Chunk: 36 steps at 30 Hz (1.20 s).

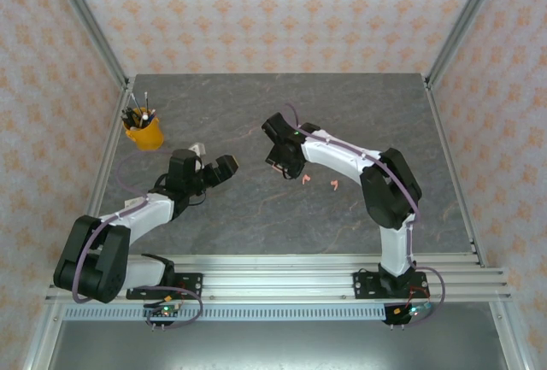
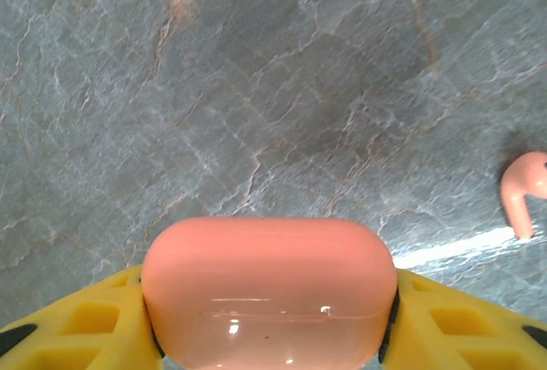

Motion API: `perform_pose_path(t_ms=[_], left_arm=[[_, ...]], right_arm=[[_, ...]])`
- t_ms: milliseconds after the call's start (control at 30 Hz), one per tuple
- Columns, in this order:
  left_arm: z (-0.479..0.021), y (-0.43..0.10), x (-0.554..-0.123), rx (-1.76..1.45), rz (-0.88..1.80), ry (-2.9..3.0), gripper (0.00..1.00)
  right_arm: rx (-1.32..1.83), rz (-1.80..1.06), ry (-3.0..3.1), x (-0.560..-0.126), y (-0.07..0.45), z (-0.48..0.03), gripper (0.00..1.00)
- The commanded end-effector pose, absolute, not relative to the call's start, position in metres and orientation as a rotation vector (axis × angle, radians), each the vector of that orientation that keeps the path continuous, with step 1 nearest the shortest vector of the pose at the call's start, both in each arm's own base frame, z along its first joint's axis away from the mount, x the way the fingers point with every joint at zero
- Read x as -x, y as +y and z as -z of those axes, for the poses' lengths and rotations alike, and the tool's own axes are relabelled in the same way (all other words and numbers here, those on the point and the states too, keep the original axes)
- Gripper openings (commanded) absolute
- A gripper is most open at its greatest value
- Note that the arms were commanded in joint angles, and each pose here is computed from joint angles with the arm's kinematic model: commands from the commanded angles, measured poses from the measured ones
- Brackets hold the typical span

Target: Insert the wireless bluetooth earbuds into the charging case

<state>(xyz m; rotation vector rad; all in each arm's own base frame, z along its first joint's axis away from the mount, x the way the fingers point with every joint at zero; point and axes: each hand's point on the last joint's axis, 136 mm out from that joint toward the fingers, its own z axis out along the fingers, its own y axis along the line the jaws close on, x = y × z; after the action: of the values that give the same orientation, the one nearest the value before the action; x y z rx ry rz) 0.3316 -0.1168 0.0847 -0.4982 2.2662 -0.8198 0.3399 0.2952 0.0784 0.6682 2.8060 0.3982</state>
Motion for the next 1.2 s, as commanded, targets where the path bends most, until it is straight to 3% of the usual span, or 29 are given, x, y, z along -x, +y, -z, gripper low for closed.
perform_pose_path(t_ms=[0, 500, 833, 1167], left_arm=[[-0.088, -0.115, -0.334, 0.486, 0.803, 2.24, 1.0], [-0.101, -0.108, -0.335, 0.52, 0.767, 2.207, 1.0], [-0.102, -0.111, -0.331, 0.503, 0.795, 2.203, 1.0], [-0.094, -0.122, -0.319, 0.439, 0.867, 2.208, 1.0]], right_arm=[[-0.662, -0.441, 2.841, -0.332, 0.302, -0.077, 0.54], [-0.498, -0.364, 3.034, -0.275, 0.3, -0.055, 0.54], [-0.532, -0.426, 3.013, -0.281, 0.308, -0.06, 0.54], [-0.651, -0.584, 2.921, -0.313, 0.326, -0.076, 0.54]])
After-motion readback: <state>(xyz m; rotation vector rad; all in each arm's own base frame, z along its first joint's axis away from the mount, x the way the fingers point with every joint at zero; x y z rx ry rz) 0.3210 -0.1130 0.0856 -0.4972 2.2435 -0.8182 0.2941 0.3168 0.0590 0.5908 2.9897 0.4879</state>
